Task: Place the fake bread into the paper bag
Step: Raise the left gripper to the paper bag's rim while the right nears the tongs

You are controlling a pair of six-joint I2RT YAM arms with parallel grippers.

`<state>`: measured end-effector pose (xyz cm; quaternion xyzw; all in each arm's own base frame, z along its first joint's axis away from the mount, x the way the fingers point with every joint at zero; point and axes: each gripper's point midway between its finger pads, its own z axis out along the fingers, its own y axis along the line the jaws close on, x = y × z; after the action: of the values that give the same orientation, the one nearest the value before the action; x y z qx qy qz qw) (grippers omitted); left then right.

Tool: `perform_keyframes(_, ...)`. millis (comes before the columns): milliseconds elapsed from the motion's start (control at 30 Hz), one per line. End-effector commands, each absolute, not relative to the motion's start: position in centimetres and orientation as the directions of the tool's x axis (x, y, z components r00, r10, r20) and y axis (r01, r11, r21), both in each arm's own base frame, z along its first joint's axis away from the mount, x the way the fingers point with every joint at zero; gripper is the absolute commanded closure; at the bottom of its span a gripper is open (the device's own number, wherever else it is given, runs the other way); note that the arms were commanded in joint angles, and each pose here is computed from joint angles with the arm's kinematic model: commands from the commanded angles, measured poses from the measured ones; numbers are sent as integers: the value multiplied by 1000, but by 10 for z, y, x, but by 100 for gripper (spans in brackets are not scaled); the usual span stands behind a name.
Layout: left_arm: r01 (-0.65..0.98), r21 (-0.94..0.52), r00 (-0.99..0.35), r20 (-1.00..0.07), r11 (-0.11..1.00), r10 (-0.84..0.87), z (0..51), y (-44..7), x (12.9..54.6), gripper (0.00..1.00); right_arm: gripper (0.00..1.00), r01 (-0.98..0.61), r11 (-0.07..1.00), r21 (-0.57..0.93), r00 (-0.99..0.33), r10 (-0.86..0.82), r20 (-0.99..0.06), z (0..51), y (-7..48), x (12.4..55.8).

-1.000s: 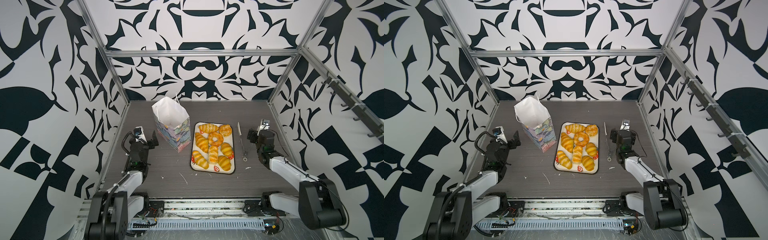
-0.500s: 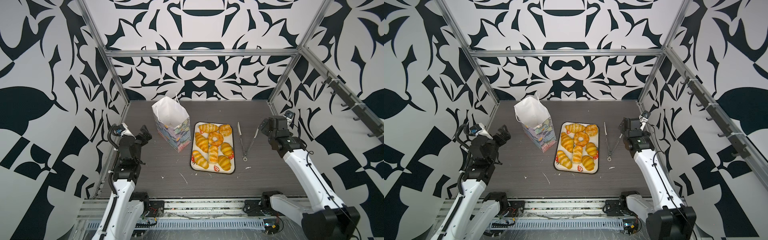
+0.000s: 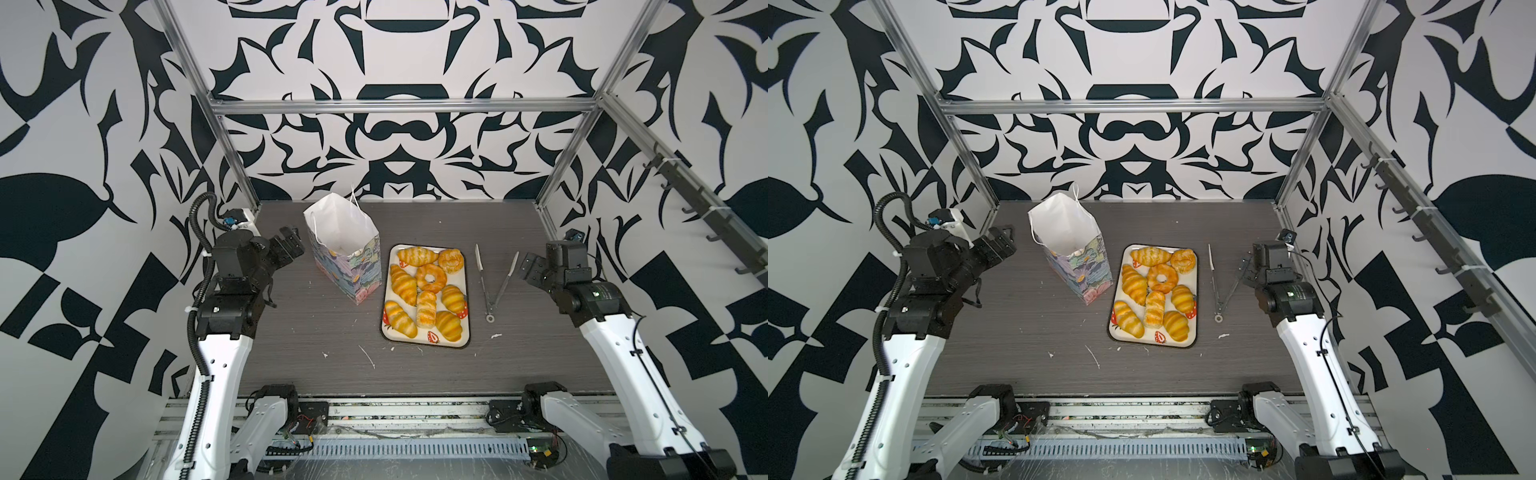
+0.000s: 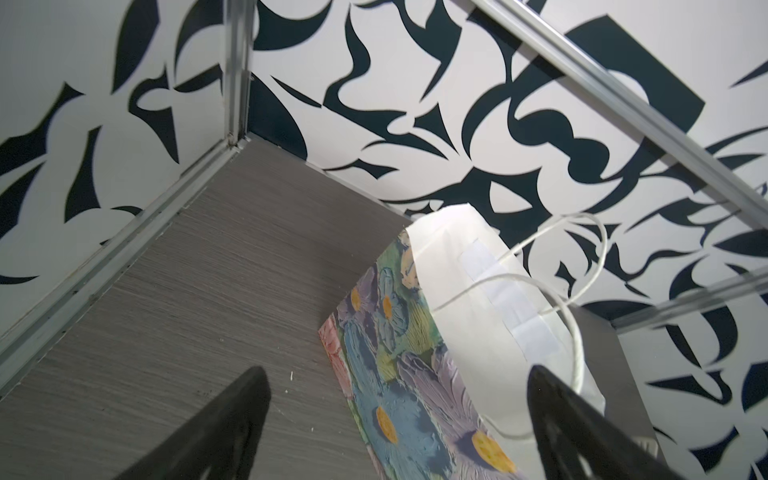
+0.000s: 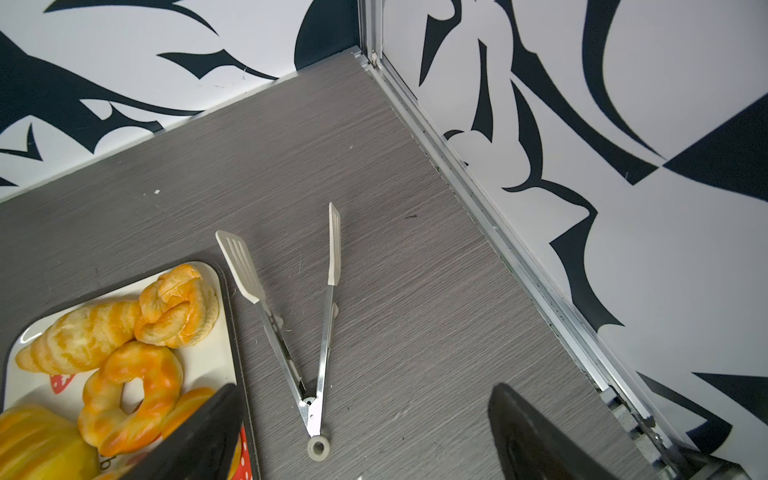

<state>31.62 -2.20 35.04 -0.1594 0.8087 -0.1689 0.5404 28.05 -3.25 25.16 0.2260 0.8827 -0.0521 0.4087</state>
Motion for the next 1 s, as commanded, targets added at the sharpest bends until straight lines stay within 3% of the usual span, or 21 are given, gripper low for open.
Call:
perform_keyframes(0,-7,-456,-482,-778,890,-403,341,-41,310,1,6,390,917,86,-600,323,-732,263,-25,275)
perform_keyframes(300,-10,-525,-572,-695,851,-435,320,-51,316,0,11,357,932,62,-661,300,-688,247,-19,276)
perform_keyframes(733,-3,-704,-627,-552,710,-549,290,-58,339,10,16,330,942,62,-719,293,-630,221,-11,280)
perform_keyframes(967,10,-732,-630,-534,681,-564,291,-58,348,13,17,318,945,75,-733,295,-613,215,-6,280)
